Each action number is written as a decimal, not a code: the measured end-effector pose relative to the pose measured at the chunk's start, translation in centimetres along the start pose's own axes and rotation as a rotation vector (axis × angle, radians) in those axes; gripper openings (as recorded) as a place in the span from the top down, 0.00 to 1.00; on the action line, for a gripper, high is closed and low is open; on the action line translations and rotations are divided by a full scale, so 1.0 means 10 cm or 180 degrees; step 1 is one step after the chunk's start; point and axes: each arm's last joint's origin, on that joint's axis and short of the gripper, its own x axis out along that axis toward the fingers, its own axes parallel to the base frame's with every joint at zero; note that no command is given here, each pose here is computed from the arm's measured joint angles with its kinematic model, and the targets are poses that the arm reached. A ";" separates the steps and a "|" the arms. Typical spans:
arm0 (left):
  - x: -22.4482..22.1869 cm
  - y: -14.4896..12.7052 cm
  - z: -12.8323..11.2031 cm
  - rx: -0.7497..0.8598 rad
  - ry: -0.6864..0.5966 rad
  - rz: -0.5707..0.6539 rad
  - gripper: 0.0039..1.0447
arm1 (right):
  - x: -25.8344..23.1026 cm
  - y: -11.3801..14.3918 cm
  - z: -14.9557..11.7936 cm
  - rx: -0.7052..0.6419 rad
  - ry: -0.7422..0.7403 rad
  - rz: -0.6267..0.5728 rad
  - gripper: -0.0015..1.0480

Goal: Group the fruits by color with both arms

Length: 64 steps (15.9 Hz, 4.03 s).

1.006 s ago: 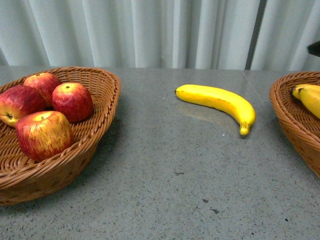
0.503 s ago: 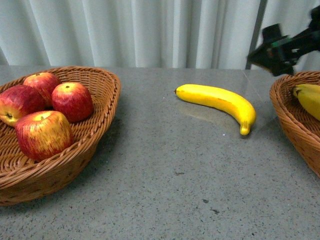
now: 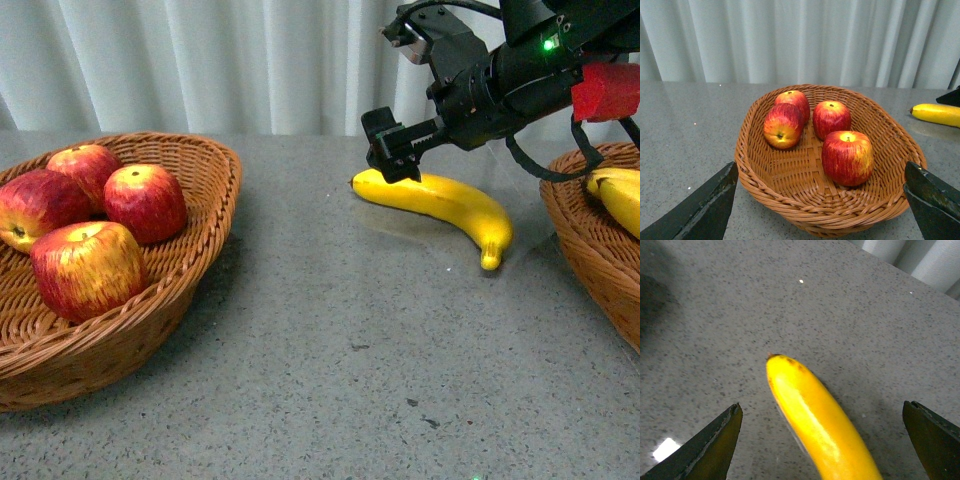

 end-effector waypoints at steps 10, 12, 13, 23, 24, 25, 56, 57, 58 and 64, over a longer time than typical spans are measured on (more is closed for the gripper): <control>0.00 0.00 0.00 0.0000 0.0000 0.0000 0.06 | 0.06 -0.22 -0.19 -0.0334 0.0634 0.0077 0.06; 0.00 0.00 0.00 0.0000 0.0000 0.0001 0.06 | 0.13 -0.16 -0.28 -0.0369 0.0801 0.0085 0.06; 0.00 0.00 0.00 0.0000 0.0000 0.0000 0.06 | 0.16 -0.13 -0.30 -0.0386 0.0841 0.0067 0.06; 0.00 0.00 0.00 0.0000 0.0000 0.0000 0.06 | -0.26 -0.29 0.00 0.0216 -0.0086 0.0406 0.66; 0.00 0.00 0.00 0.0000 0.0000 0.0000 0.06 | -0.56 -0.42 0.12 0.0380 -0.0374 0.0418 0.66; 0.00 0.00 0.00 0.0000 0.0000 0.0001 0.06 | -0.85 -0.56 0.17 0.0489 -0.0586 0.0337 0.66; 0.00 0.00 0.00 0.0000 0.0000 0.0000 0.06 | -3.18 0.46 -1.59 0.0841 -0.1491 -0.1657 0.71; 0.00 0.00 0.00 0.0000 0.0000 0.0001 0.06 | -3.20 0.62 -1.71 0.0844 -0.1480 -0.1687 0.82; 0.00 0.00 0.00 0.0000 0.0000 0.0001 0.06 | -3.22 0.74 -1.79 0.0770 -0.1635 -0.1608 0.94; 0.00 0.00 0.00 0.0000 -0.0001 0.0000 0.06 | -3.21 0.79 -1.95 0.0816 -0.1603 -0.1694 0.98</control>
